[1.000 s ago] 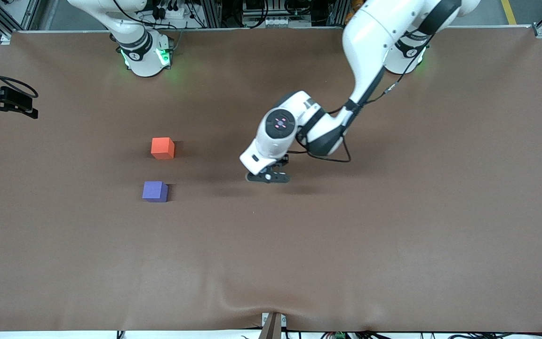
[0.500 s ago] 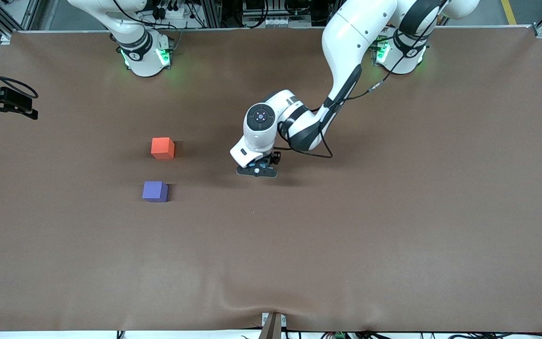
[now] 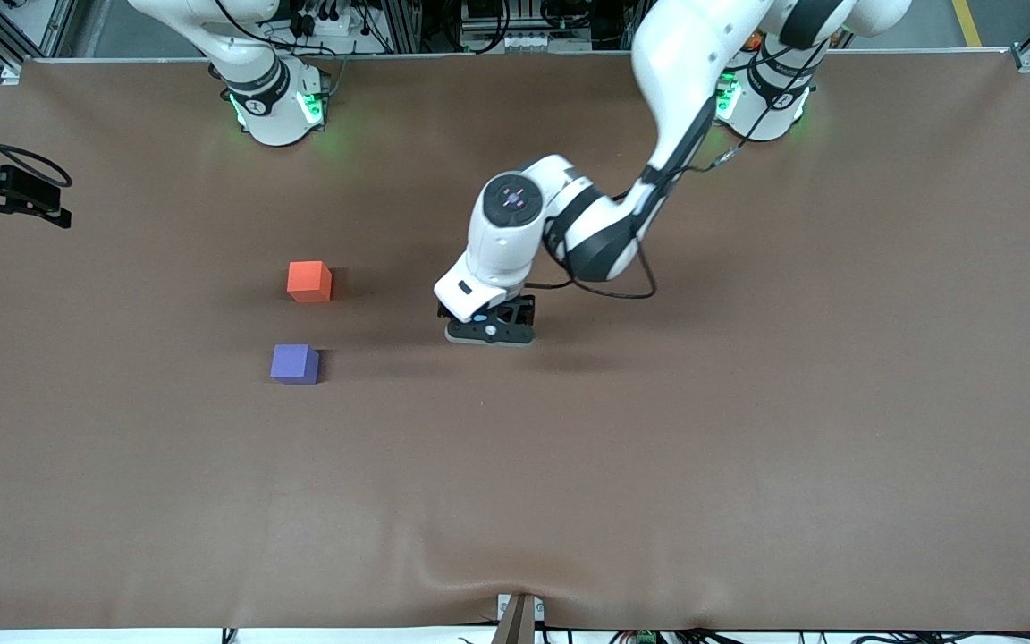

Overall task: Place blue block between orange and purple blocks
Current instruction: 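Carry the blue block with the left gripper toward the table's middle, then release the blue block and raise the left gripper away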

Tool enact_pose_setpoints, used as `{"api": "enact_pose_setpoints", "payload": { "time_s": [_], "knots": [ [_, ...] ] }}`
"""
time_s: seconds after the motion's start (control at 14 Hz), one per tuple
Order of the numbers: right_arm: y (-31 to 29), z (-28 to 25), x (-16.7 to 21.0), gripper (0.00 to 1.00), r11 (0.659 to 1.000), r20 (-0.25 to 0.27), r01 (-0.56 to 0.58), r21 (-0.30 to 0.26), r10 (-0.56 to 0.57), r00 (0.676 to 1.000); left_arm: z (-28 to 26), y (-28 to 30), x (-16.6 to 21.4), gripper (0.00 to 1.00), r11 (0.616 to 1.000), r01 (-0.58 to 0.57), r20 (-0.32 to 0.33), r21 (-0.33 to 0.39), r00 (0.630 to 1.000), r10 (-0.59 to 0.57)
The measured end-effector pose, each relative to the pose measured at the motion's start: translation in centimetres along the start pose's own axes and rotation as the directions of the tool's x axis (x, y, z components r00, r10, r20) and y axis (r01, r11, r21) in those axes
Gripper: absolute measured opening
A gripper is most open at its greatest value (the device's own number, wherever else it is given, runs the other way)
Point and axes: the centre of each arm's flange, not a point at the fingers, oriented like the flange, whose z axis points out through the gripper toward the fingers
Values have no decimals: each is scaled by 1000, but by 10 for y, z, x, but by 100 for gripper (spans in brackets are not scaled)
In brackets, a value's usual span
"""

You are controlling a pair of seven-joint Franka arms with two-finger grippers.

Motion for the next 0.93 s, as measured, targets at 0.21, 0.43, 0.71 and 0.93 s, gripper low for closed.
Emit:
{"api": "enact_pose_setpoints", "payload": {
  "time_s": [0.21, 0.43, 0.71, 0.93],
  "knots": [
    [3, -9, -1, 100, 1000, -21, -6, -3, 6, 1000, -83, -57, 59, 100, 994, 105, -41, 10, 994, -104],
    [1, -27, -1, 100, 1000, -58, 0, -18, -1, 998, -115, -139, 100, 100, 974, 209, 1, 94, 978, -210],
    [-24, -15, 8, 100, 992, -3, 123, -21, -123, 992, -125, -236, 126, 100, 946, 230, 42, 230, 968, -246],
    [-7, 7, 18, 100, 987, 34, 159, 25, -160, 987, -161, -319, 129, 100, 949, 176, 78, 260, 976, -203]
  ]
}}
